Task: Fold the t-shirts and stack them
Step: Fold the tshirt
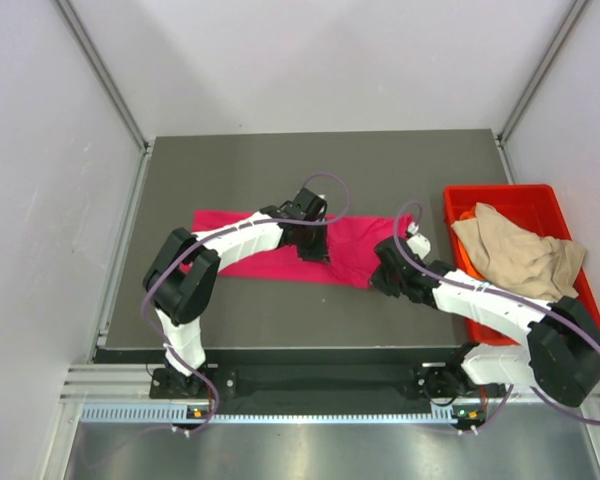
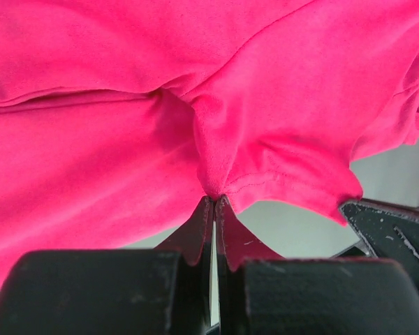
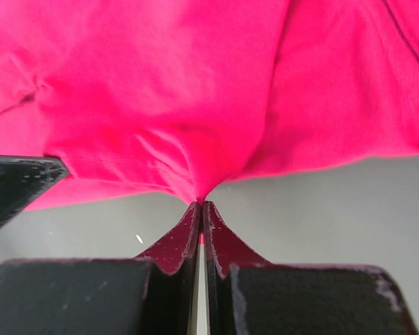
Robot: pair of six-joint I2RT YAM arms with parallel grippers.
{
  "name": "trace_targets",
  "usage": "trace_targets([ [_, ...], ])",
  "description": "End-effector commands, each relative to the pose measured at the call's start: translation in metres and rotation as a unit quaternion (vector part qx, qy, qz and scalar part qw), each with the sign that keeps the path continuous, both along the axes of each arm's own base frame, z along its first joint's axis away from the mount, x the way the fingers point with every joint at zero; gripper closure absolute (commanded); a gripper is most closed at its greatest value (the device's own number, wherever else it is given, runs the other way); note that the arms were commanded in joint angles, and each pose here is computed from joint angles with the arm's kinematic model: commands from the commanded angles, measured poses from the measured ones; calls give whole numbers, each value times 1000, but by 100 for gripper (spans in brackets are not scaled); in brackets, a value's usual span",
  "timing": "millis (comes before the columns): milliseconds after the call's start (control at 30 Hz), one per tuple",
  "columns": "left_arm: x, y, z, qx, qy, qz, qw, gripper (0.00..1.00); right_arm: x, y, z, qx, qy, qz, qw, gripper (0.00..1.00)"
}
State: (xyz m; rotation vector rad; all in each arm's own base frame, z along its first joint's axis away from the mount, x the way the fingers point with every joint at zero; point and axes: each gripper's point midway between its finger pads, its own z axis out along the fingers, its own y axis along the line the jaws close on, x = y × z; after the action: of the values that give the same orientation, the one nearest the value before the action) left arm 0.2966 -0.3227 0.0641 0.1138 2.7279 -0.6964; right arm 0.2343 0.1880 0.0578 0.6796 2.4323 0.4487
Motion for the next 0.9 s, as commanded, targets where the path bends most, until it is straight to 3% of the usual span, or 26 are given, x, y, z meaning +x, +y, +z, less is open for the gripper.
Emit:
trace_targets([
  [0, 16, -16, 19, -42, -2, 4, 999, 100, 23, 8, 19, 32, -29, 17, 999, 100],
  [167, 30, -26, 23, -101, 32, 20, 994, 97, 36, -3, 20, 47, -29, 9, 998, 100],
  [367, 52, -31, 26, -127, 44, 45, 990, 98, 53, -11, 18, 68, -29, 15, 997, 100],
  [500, 66, -27, 24, -124, 43, 68, 989, 84, 67, -23, 8, 80, -10, -1, 997, 100],
  [533, 71, -25, 25, -125, 35, 74, 989, 74, 69, -25, 8, 81, -10, -4, 997, 99],
  [633, 83, -18, 34, -122, 10, 82, 989, 66, 86, -26, 19, 92, -39, 5, 995, 90],
  [800, 97, 10, 57, -116, -20, 95, 988, 65, 90, -41, 40, 62, -59, -1, 996, 72],
  [867, 98, 22, 64, -101, -41, 92, 990, 66, 83, -45, 43, 49, -47, 1, 998, 71],
])
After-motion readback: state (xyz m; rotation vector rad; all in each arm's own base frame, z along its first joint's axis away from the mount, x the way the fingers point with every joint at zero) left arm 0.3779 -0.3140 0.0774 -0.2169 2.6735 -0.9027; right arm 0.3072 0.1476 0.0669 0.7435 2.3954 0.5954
